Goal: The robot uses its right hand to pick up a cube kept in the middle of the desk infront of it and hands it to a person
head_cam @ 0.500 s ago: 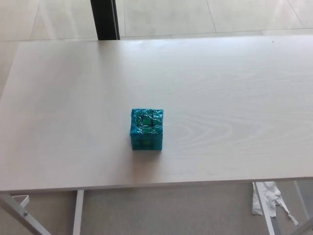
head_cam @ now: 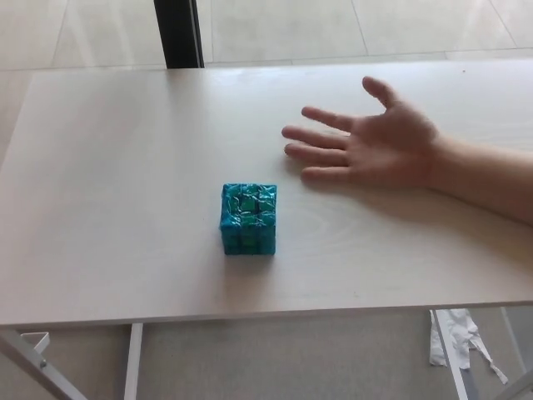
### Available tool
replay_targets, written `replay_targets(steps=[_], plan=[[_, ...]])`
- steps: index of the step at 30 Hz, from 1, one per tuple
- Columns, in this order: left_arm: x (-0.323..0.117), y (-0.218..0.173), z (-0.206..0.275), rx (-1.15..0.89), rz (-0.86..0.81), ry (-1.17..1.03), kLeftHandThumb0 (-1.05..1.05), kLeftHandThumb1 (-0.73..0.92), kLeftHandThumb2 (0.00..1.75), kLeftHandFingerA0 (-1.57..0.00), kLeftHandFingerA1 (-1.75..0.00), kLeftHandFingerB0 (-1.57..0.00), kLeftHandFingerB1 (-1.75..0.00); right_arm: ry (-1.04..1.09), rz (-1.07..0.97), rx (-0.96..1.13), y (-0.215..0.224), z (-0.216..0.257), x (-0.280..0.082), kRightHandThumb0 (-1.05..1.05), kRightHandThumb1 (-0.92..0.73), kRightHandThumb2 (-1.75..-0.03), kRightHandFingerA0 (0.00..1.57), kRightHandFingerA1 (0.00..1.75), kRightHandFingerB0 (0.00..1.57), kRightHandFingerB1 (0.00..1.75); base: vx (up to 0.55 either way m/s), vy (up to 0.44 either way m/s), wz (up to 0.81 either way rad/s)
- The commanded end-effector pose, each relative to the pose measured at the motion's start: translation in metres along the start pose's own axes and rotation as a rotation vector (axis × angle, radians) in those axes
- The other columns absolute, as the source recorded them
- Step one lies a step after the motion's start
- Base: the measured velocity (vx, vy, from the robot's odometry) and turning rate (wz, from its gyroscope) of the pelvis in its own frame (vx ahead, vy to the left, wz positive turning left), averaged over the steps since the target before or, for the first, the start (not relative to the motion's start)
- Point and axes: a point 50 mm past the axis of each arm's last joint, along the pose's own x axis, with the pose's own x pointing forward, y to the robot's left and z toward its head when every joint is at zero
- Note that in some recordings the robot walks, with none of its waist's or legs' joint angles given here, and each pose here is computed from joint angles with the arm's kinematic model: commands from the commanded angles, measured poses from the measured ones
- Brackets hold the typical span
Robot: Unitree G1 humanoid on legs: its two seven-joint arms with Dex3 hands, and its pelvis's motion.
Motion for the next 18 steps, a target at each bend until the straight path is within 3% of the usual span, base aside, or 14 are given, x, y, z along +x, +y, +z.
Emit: replay_targets(steps=[1,2,4,5,6,8,10,11,12,13,14,15,18], plan=[[0.000,0.001,0.002,-0.091,-0.003,-0.032,-0.69,0.75,0.63,-0.56,-0.51,-0.55,-0.44,-0.328,-0.025,0.397,-0.028,0.070,-0.009,-0.64,-0.54,-0.57,1.18,1.51,0.41,0.38,0.00,0.000,0.00],[0.000,0.001,0.002,-0.105,0.001,-0.019,-0.75,0.75,0.63,-0.58,-0.58,-0.55,-0.44,-0.420,-0.018,0.402,-0.029,0.099,-0.016,-0.70,-0.56,-0.57,1.17,1.47,0.45,0.35,0.00,0.000,0.00],[0.001,0.001,0.004,-0.111,-0.003,-0.018,-0.75,0.76,0.63,-0.55,-0.51,-0.51,-0.42,-0.593,0.023,0.489,-0.027,0.138,-0.036,-0.65,-0.54,-0.57,1.23,1.47,0.44,0.37,0.00,0.000,0.00],[0.001,0.001,0.004,-0.119,-0.003,-0.018,-0.75,0.76,0.63,-0.55,-0.51,-0.50,-0.42,-0.651,0.030,0.486,-0.025,0.152,-0.042,-0.77,-0.49,-0.83,0.56,0.76,0.38,0.45,0.00,0.000,0.00],[0.001,0.001,0.004,-0.134,-0.005,-0.019,-0.75,0.76,0.63,-0.54,-0.49,-0.51,-0.41,-0.778,0.052,0.506,-0.019,0.179,-0.058,-0.66,-0.54,-0.57,0.52,0.44,0.46,0.34,0.00,0.000,0.00],[0.001,0.002,0.005,-0.137,-0.008,-0.022,-0.75,0.77,0.63,-0.54,-0.50,-0.51,-0.42,-0.929,0.077,0.571,-0.010,0.205,-0.077,-0.69,-0.50,-0.55,0.53,0.39,0.50,0.35,0.00,0.000,0.00],[0.001,0.001,0.005,-0.118,-0.012,-0.023,-0.74,0.77,0.63,-0.54,-0.51,-0.51,-0.42,-1.090,0.079,0.508,-0.001,0.230,-0.100,-0.60,-0.56,-0.58,0.41,0.40,0.45,0.36,0.00,0.000,0.00],[0.001,-0.001,0.006,-0.111,-0.013,-0.022,-0.73,0.77,0.63,-0.52,-0.51,-0.50,-0.42,-1.178,0.073,0.461,0.007,0.245,-0.116,-0.76,-0.49,-0.85,0.41,0.51,0.34,0.44,0.00,0.000,0.00],[0.001,0.000,0.007,-0.100,-0.015,-0.022,-0.73,0.78,0.63,-0.52,-0.51,-0.49,-0.42,-1.253,0.103,0.442,0.015,0.256,-0.123,-0.67,-0.56,-0.58,0.43,0.40,0.41,0.34,0.00,0.000,0.00],[0.001,0.000,0.007,-0.094,-0.013,-0.024,-0.73,0.77,0.63,-0.54,-0.52,-0.51,-0.43,-1.266,0.151,0.472,0.022,0.262,-0.132,-0.63,-0.52,-0.57,0.41,0.40,0.44,0.34,0.00,0.000,0.00],[0.001,0.000,0.007,-0.095,-0.019,-0.033,-0.73,0.77,0.63,-0.54,-0.54,-0.50,-0.44,-1.346,0.207,0.420,0.038,0.278,-0.148,-0.60,-0.55,-0.57,0.36,0.43,0.41,0.33,0.00,0.000,0.00],[0.001,0.000,0.006,-0.099,-0.021,-0.034,-0.73,0.77,0.63,-0.53,-0.53,-0.49,-0.43,-1.402,0.272,0.400,0.052,0.288,-0.159,-0.63,-0.43,-0.81,0.28,0.51,0.37,0.48,0.00,0.000,0.00],[0.000,0.004,0.007,-0.087,-0.017,-0.034,-0.75,0.77,0.63,-0.54,-0.57,-0.51,-0.45,-1.431,0.287,0.392,0.069,0.298,-0.169,-0.65,-0.44,-0.80,0.32,0.53,0.36,0.46,0.00,0.000,0.00]])
